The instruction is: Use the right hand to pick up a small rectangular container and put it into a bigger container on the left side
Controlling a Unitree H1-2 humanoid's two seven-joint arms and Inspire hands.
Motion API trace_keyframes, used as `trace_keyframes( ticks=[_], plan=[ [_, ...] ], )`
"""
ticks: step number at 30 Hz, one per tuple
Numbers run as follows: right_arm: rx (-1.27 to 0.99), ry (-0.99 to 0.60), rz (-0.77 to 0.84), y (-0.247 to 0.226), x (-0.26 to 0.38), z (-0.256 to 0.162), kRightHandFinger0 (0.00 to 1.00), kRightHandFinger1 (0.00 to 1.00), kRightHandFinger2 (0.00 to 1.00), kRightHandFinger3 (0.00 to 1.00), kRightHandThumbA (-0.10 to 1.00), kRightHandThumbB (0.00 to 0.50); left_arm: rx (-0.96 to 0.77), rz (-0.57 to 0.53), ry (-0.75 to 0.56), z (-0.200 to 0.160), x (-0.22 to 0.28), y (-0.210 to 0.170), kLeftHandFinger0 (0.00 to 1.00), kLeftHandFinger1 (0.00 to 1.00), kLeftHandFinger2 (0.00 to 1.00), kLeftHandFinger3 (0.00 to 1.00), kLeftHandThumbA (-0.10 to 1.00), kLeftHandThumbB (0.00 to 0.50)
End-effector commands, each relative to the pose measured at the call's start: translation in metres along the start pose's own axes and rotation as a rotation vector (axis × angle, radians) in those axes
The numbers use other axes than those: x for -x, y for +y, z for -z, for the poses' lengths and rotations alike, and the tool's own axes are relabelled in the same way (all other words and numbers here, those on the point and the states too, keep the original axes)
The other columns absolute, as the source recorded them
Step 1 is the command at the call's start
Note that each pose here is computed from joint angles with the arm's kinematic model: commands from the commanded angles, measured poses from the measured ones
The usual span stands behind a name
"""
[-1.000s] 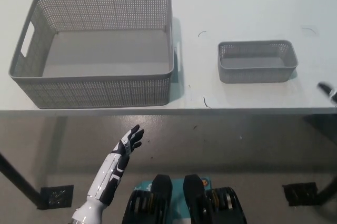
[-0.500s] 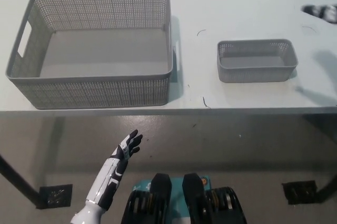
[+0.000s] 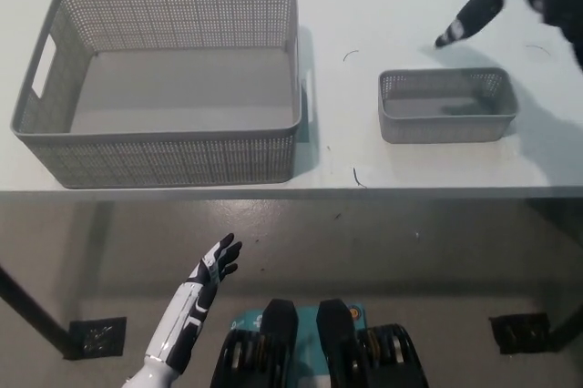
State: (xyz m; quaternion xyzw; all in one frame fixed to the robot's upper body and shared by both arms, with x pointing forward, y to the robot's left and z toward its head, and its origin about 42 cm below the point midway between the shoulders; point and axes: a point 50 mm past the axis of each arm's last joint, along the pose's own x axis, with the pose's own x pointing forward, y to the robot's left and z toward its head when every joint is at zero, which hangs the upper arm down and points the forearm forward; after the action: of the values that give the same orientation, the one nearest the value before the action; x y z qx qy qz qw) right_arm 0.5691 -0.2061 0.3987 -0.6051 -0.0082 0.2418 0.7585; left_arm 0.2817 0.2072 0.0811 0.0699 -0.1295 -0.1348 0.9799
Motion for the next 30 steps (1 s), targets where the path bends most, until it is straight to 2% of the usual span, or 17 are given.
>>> trace_keyframes(
  ticks=[1,3,4,6,10,12,17,19,22,26,30],
  plan=[
    [0.286,0.253,-0.181,-0.100,0.001,-0.057,1.00,1.00,1.00,1.00,1.00,0.359,-0.033,-0.011,-0.063,-0.008,0.002,0.012,1.00,1.00,1.00,1.00,1.00,0.356],
    [0.305,0.255,-0.193,-0.098,-0.004,-0.059,1.00,1.00,1.00,1.00,1.00,0.352,-0.034,-0.008,-0.063,-0.008,0.002,0.012,1.00,1.00,1.00,1.00,1.00,0.354],
    [0.340,0.291,-0.163,-0.094,-0.009,-0.060,1.00,1.00,1.00,1.00,1.00,0.402,-0.025,-0.006,-0.061,-0.008,0.004,0.011,1.00,1.00,1.00,1.00,1.00,0.358],
    [0.354,0.304,-0.165,-0.092,-0.012,-0.061,1.00,1.00,1.00,1.00,1.00,0.401,-0.022,-0.005,-0.060,-0.008,0.005,0.010,1.00,1.00,1.00,1.00,1.00,0.352],
    [0.348,0.330,-0.223,-0.090,-0.016,-0.067,1.00,1.00,1.00,1.00,1.00,0.341,-0.028,-0.008,-0.061,-0.008,0.004,0.011,1.00,1.00,1.00,1.00,1.00,0.343],
    [0.316,0.350,-0.237,-0.090,-0.016,-0.067,1.00,1.00,1.00,1.00,1.00,0.341,-0.036,-0.002,-0.061,-0.008,0.002,0.012,1.00,1.00,1.00,1.00,1.00,0.344],
    [0.291,0.393,-0.246,-0.077,-0.022,-0.063,1.00,1.00,1.00,1.00,1.00,0.396,-0.040,-0.002,-0.064,-0.008,0.001,0.012,1.00,1.00,1.00,1.00,1.00,0.357],
    [0.290,0.392,-0.248,-0.073,-0.024,-0.062,1.00,1.00,1.00,1.00,1.00,0.391,-0.041,-0.002,-0.062,-0.008,0.001,0.012,1.00,1.00,1.00,1.00,1.00,0.352],
    [0.330,0.386,-0.252,-0.061,-0.030,-0.060,1.00,1.00,1.00,1.00,1.00,0.438,-0.052,-0.001,-0.055,-0.007,0.005,0.011,1.00,1.00,1.00,1.00,1.00,0.367],
    [0.347,0.375,-0.242,-0.054,-0.033,-0.059,1.00,1.00,1.00,1.00,1.00,0.422,-0.056,0.000,-0.057,-0.008,0.004,0.010,1.00,1.00,1.00,1.00,1.00,0.376],
    [0.348,0.393,-0.239,-0.043,-0.037,-0.053,1.00,1.00,1.00,1.00,1.00,0.444,-0.069,0.006,-0.063,-0.009,0.002,0.011,1.00,1.00,1.00,1.00,1.00,0.367]
  ],
)
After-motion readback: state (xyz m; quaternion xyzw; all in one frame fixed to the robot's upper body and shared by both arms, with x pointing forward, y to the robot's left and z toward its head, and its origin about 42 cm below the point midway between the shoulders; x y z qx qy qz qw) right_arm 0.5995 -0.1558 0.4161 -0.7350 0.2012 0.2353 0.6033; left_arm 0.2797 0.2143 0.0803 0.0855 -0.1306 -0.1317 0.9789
